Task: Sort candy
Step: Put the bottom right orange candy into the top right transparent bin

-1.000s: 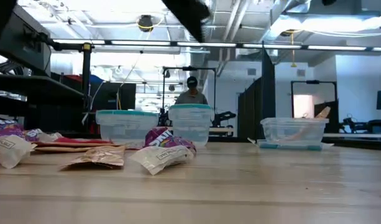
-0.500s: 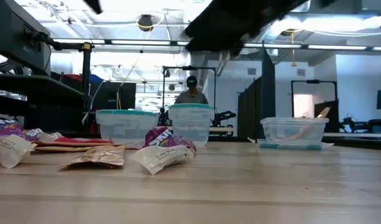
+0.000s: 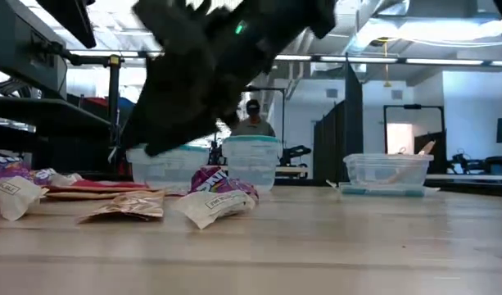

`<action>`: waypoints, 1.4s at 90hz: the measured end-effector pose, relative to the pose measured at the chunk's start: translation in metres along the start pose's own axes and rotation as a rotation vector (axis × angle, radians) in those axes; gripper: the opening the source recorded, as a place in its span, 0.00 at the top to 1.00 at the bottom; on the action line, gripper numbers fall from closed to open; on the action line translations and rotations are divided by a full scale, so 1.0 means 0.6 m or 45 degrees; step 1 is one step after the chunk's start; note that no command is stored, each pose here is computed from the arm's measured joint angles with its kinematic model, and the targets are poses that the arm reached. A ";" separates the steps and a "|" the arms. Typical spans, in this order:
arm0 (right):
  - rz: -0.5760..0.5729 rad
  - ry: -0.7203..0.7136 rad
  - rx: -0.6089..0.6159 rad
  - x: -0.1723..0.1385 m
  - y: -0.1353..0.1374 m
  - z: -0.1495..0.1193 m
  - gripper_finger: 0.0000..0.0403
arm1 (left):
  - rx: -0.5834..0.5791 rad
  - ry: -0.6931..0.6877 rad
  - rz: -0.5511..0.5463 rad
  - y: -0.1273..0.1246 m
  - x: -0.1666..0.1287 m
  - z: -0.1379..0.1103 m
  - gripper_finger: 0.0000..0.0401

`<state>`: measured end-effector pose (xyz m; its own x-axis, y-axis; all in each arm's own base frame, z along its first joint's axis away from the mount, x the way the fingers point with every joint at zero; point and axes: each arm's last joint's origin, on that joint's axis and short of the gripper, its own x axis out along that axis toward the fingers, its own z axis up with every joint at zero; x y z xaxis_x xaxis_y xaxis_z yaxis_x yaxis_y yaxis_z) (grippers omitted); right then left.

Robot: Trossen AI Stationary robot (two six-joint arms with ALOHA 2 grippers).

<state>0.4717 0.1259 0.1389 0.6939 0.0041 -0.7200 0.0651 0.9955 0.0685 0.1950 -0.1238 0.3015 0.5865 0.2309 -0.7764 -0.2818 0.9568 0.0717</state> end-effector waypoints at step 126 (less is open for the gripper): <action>-0.674 0.289 0.283 -0.374 -0.263 -0.094 1.00 | 0.082 -0.034 0.019 -0.001 0.000 0.002 0.65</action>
<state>0.2651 -0.0271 0.2507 0.3583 -0.4410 -0.8229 0.5241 0.8244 -0.2136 0.1961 -0.1240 0.3021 0.6030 0.2486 -0.7580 -0.2412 0.9625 0.1238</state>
